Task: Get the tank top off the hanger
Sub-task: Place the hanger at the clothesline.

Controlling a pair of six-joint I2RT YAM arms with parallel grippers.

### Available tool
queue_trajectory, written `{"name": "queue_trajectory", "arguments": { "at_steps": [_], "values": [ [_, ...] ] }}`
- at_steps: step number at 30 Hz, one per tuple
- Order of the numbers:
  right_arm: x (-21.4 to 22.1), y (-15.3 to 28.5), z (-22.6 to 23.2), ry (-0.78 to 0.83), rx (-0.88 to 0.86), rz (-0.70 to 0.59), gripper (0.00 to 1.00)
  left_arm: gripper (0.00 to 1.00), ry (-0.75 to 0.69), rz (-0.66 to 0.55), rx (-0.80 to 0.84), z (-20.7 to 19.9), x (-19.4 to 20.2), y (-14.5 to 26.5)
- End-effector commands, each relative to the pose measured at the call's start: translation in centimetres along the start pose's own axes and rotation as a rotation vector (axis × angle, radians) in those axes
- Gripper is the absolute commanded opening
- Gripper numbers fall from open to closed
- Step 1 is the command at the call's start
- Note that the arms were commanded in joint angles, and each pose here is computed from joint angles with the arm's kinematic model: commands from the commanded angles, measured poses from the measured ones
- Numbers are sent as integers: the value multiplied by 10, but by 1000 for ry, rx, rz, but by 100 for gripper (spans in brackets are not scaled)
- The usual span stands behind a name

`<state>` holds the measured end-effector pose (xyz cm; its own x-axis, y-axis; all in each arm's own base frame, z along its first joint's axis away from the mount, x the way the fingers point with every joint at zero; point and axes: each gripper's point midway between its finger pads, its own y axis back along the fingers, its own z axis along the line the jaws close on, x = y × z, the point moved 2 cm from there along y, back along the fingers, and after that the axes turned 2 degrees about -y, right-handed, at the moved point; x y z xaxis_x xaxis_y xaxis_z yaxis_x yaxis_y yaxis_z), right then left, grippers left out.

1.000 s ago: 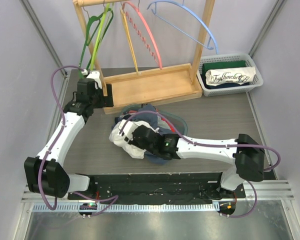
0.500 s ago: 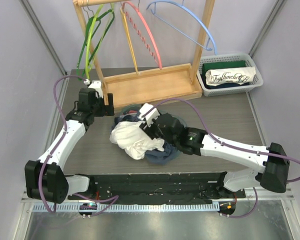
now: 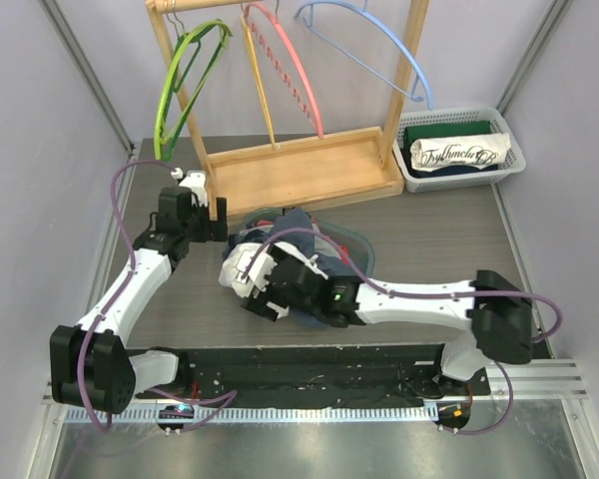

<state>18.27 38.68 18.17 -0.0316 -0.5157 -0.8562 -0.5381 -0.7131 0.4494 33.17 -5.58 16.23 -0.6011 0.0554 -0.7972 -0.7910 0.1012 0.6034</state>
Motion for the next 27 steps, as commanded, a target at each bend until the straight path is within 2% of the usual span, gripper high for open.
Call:
{"name": "queue_trajectory", "arguments": {
  "at_steps": [1, 4, 5, 7, 8, 11, 14, 19, 24, 27],
  "values": [
    [4, -29, 4, -7, -2, -1, 100, 100, -24, -133, -47, 12, -36, 4],
    [10, -39, 2, -44, -19, 7, 86, 100, -2, -137, -76, 19, -36, 3],
    [11, -40, -2, -50, -11, 9, 69, 100, 5, -144, -75, 19, -36, 3],
    [1, -31, -11, -63, 22, -17, 51, 100, 10, -165, -78, 21, -37, -1],
    [-3, -24, -17, -70, 43, -34, 35, 100, 7, -171, -81, 22, -37, -2],
    [-26, 7, -41, -106, 111, -102, 18, 100, -17, -179, -84, 25, -38, -8],
    [-36, 35, -58, -146, 160, -148, 15, 100, -57, -185, -80, 28, -41, -12],
    [-21, 65, -79, -187, 225, -130, 16, 100, -69, 20, -91, 36, -23, -18],
    [18, 57, -81, -233, 198, -27, 18, 100, -24, -43, -46, 30, -31, -20],
    [43, 44, -69, -247, 139, 46, 23, 100, -14, -25, -36, 28, -26, -24]
  ]
}}
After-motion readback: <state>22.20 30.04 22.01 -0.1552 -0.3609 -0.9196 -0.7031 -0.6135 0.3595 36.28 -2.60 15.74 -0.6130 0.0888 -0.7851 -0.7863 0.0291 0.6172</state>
